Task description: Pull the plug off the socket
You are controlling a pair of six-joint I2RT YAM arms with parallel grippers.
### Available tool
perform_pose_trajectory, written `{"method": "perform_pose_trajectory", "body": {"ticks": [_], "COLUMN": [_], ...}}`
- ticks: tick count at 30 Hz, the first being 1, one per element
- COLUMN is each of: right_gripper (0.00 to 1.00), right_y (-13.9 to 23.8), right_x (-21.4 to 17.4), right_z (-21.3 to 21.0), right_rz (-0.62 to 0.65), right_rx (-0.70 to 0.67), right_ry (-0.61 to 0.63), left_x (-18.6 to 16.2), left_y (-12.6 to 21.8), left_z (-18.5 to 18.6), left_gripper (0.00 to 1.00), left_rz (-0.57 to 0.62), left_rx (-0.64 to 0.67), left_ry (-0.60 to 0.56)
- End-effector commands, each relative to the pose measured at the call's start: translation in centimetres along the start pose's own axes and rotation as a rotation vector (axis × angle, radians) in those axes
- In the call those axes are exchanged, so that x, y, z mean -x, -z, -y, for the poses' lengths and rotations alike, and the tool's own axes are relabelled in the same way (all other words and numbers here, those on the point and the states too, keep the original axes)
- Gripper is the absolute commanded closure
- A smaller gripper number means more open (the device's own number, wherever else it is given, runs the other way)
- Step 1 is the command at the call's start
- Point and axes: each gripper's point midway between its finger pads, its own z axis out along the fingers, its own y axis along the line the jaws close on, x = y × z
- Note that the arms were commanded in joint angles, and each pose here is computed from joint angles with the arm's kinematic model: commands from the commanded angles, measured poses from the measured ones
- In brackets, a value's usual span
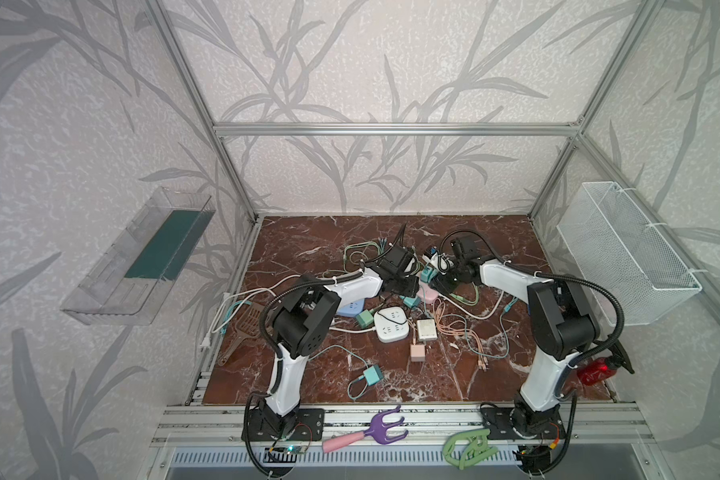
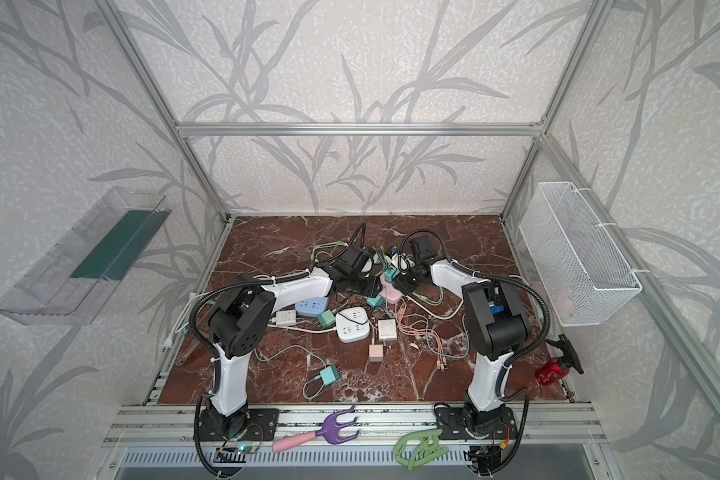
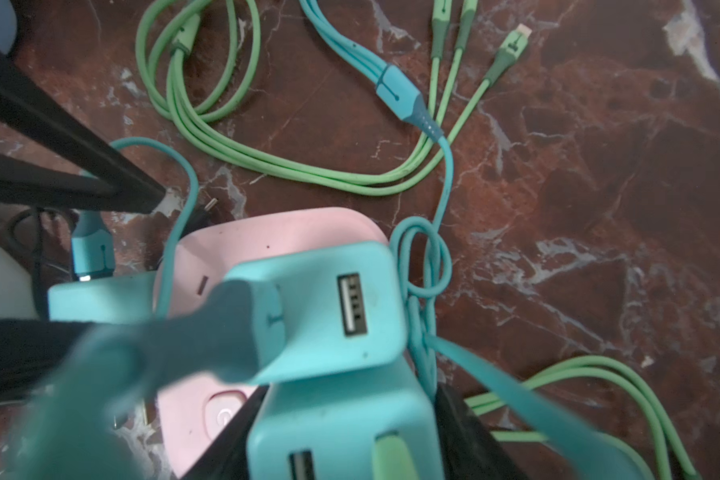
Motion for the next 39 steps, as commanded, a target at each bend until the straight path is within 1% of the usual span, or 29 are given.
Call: {"method": "perform_pose_trajectory", "body": {"ticks": [1, 5, 8, 13, 20, 28, 32, 39], "right_gripper": [0.42, 0.46, 0.48, 0.57, 0.59, 0.59, 0.59, 0.60], "right_y": [-0.4, -0.6, -0.6, -0.3, 0.0, 0.3, 0.3, 0.4], "right_x": [-0.4, -0.5, -0.5, -0.2, 0.2, 0.1, 0.2, 0.1], "right_z": [-0.4, -0.6, -0.6, -0.6, -0.7, -0.5, -0.8, -0.9], "right_rz": [-0.038, -0.043, -0.048, -0.041, -0.023, -0.024, -0.013, -0.012], "right_rx": [0.004, -0.001, -0.002, -0.004, 0.001, -0.014, -0.001, 0.003], "right_ry": [0.019, 0.021, 0.020, 0.024, 0.022, 0.032, 0.032, 0.042], "left_x": [0.0, -0.4, -0.8, -1.0, -1.6, -0.7, -1.0, -0.7], "left_y": [-0.3, -0.5, -0.7, -0.9, -1.2, -0.9, -1.3, -1.4], "left_z": [-0.1, 0.1, 0.0, -0.3, -0.9, -0.6, -1.3, -1.7], "left_gripper": [0.46, 0.46, 0.46, 0.46, 0.46, 0.46, 0.46, 0.46], "left_rz": [-0.017, -0.035, -0.048, -0.056, -0.102, -0.053, -0.084, -0.075], "left_rx": [0.030, 0.059, 0.063, 0.072, 0.107, 0.064, 0.102, 0.122], "left_ry": [-0.003, -0.041, -0.036, -0.027, -0.004, 0.050, 0.051, 0.073]}}
